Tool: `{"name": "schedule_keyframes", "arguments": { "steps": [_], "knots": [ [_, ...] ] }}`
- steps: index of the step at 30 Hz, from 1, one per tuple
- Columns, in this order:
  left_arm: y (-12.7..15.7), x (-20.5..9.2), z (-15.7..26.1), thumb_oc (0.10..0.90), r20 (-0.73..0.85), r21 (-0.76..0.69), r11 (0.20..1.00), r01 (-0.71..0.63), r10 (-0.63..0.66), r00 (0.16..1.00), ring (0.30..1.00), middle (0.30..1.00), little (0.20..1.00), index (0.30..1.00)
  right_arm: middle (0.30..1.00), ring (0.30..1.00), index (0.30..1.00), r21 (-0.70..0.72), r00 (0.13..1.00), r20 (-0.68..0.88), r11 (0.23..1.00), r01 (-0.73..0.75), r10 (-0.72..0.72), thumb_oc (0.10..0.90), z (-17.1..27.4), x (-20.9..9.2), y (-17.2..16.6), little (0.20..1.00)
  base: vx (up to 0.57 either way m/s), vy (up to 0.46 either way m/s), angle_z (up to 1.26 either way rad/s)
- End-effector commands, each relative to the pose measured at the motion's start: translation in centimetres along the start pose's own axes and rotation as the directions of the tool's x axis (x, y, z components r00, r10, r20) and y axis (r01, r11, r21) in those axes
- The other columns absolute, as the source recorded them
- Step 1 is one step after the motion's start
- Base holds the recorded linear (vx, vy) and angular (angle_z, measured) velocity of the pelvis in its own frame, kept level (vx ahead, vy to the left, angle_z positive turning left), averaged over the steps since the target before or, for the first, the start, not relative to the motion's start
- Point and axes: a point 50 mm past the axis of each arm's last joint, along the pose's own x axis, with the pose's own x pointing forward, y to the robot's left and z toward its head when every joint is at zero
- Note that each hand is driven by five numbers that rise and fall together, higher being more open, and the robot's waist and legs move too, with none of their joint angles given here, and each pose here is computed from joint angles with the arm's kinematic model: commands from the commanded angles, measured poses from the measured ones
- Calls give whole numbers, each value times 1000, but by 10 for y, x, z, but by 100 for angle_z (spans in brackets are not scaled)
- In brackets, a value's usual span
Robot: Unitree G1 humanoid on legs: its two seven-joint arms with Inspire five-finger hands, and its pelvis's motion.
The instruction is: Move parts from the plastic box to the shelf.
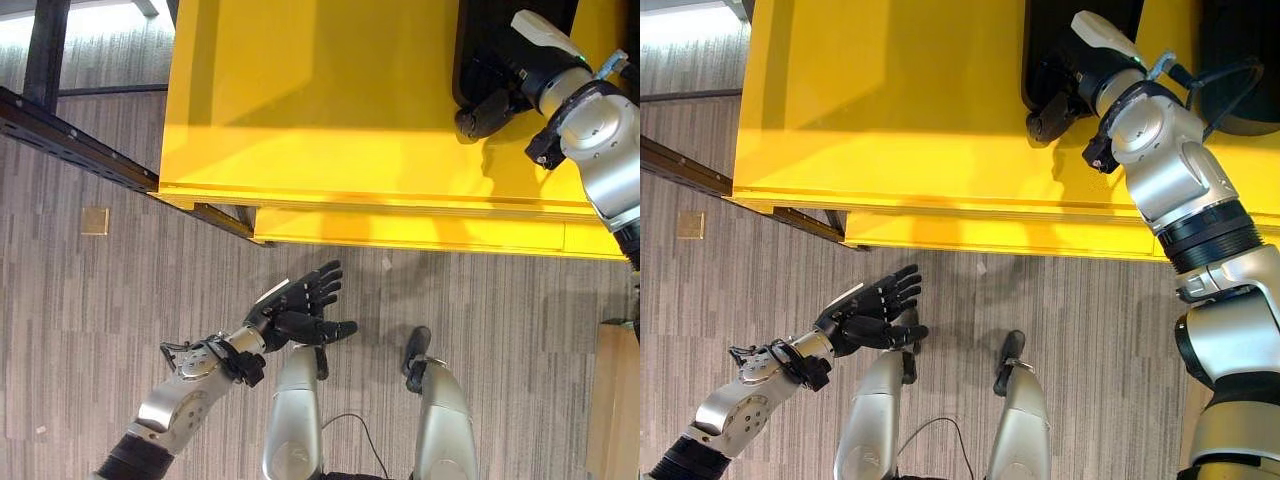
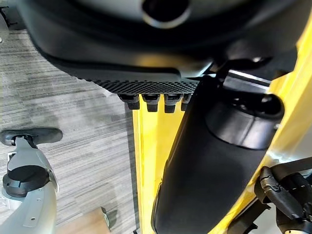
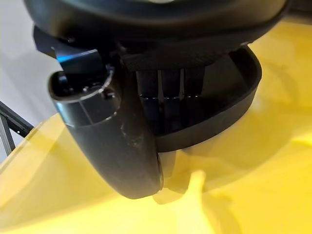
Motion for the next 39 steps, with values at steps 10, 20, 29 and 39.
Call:
{"name": "schedule_keyframes", "arguments": {
  "steps": [10, 20, 29, 39],
  "knots": [
    [-39, 8, 29, 900, 203, -1, 986, 170, -166, 965, 1000, 1000, 1000, 1000, 300, 300, 300, -101, 976, 51, 971, 217, -212, 400, 23, 1, -42, 300, 0, 0, 0],
    [-40, 8, 31, 900, 215, -11, 986, 165, -159, 964, 1000, 1000, 1000, 1000, 300, 300, 300, -92, 972, 83, 969, 229, -221, 400, 30, 1, -42, 300, 1, 3, 0],
    [-41, 10, 30, 900, 218, -20, 986, 168, -160, 963, 1000, 1000, 1000, 1000, 300, 300, 300, -85, 971, 98, 971, 226, -217, 400, 36, 2, -33, 300, 0, 0, 0],
    [-44, 11, 30, 900, 225, -16, 986, 169, -161, 961, 1000, 1000, 1000, 1000, 300, 300, 300, -65, 974, 111, 976, 208, -200, 400, 41, 2, -20, 300, 0, 0, 0]
  ]
}}
